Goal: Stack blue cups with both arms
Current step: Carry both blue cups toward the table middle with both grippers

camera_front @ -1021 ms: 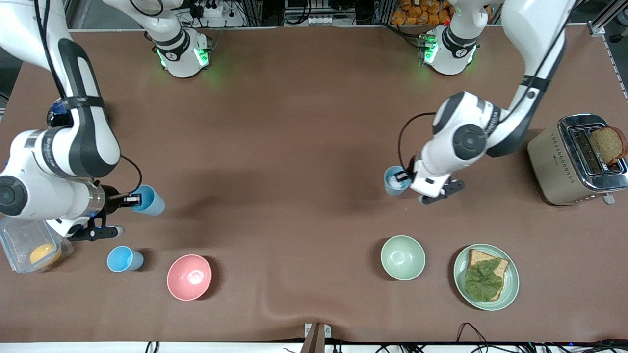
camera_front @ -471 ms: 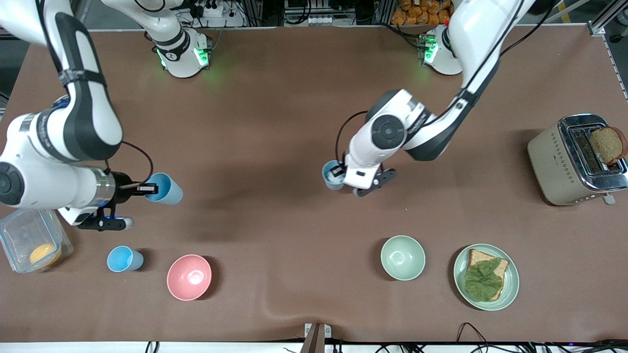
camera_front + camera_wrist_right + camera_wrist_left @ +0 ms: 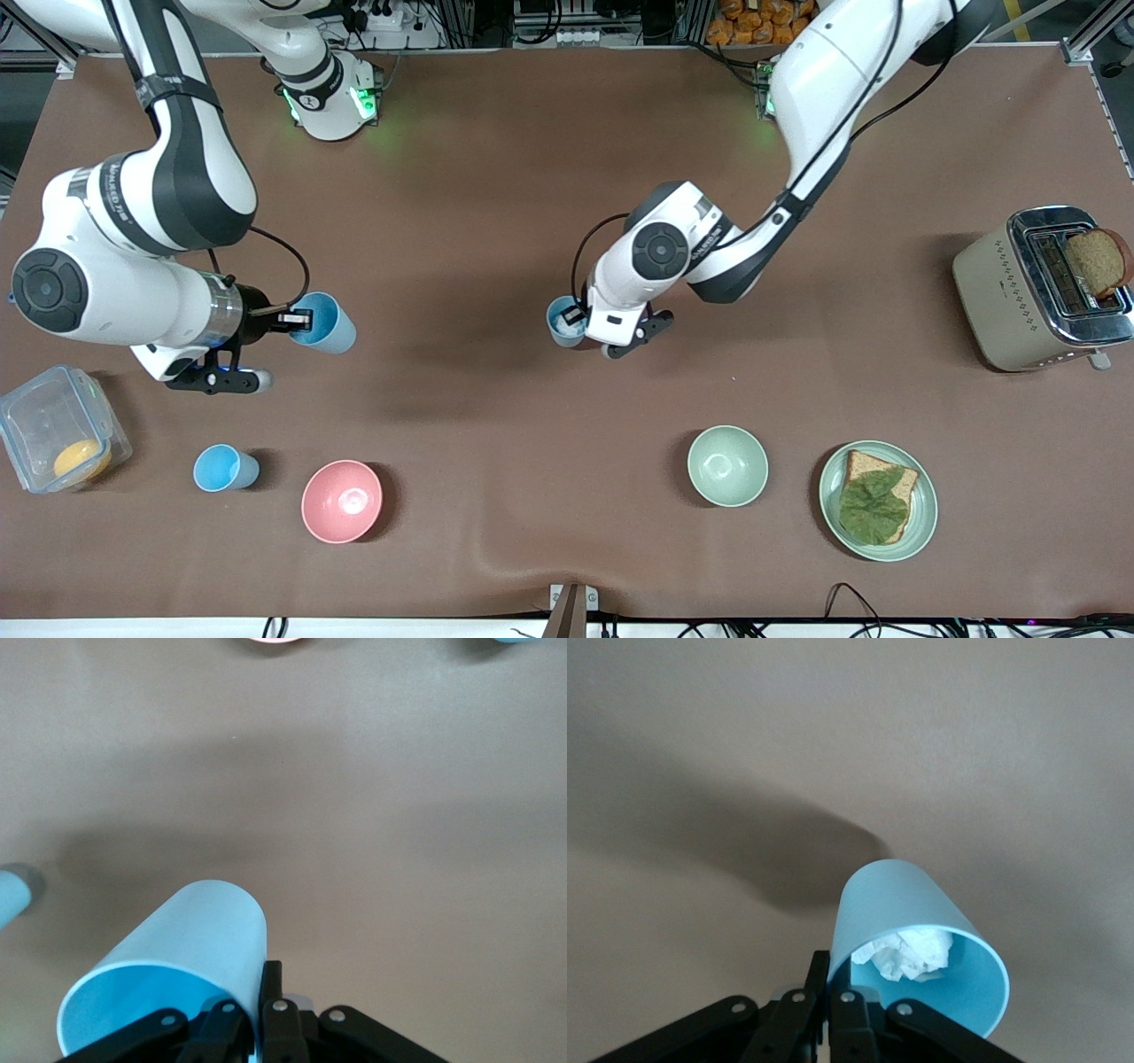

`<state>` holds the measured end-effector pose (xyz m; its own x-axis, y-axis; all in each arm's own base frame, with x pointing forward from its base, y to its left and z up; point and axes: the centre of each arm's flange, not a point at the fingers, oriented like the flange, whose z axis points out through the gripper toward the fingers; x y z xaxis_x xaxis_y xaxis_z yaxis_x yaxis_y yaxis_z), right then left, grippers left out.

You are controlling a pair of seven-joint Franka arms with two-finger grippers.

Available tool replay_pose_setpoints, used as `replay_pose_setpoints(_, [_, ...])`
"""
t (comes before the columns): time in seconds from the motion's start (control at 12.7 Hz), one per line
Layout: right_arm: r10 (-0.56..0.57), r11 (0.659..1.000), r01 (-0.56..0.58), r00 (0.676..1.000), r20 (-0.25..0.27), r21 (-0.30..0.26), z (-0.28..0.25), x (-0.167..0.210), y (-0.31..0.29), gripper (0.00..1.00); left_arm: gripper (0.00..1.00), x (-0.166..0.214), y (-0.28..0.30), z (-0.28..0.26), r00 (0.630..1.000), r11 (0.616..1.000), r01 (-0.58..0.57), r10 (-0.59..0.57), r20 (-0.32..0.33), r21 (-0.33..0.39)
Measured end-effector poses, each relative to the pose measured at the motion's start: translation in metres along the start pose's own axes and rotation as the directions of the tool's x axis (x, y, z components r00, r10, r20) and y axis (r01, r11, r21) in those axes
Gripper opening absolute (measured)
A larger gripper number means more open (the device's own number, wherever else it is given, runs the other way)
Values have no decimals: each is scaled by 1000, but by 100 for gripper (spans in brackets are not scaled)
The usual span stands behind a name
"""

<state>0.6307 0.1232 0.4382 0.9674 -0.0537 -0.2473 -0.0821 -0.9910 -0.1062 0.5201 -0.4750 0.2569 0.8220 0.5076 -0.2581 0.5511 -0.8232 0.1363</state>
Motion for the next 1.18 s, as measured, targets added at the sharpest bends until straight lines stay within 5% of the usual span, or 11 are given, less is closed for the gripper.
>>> replay_pose_setpoints(0.24, [51, 999, -51, 999, -6, -12, -2, -19, -38, 4, 6, -1, -1, 16, 1000, 1000, -5, 5, -21, 23])
replay_pose_setpoints(0.63, [114, 993, -114, 993, 0, -29, 4, -37, -66, 4, 57, 2, 2, 13, 1000, 1000, -1, 2, -28, 7])
replay_pose_setpoints(0.94, [217, 976, -217, 976, 0, -31, 21, -52, -107, 4, 100, 16, 16, -51, 993, 992, 80, -87, -79, -97])
replay_pose_setpoints(1.18, [269, 962, -270, 962, -34, -26, 35, -75, -163, 4, 100, 30, 15, -115, 984, 981, 97, -119, -130, -169])
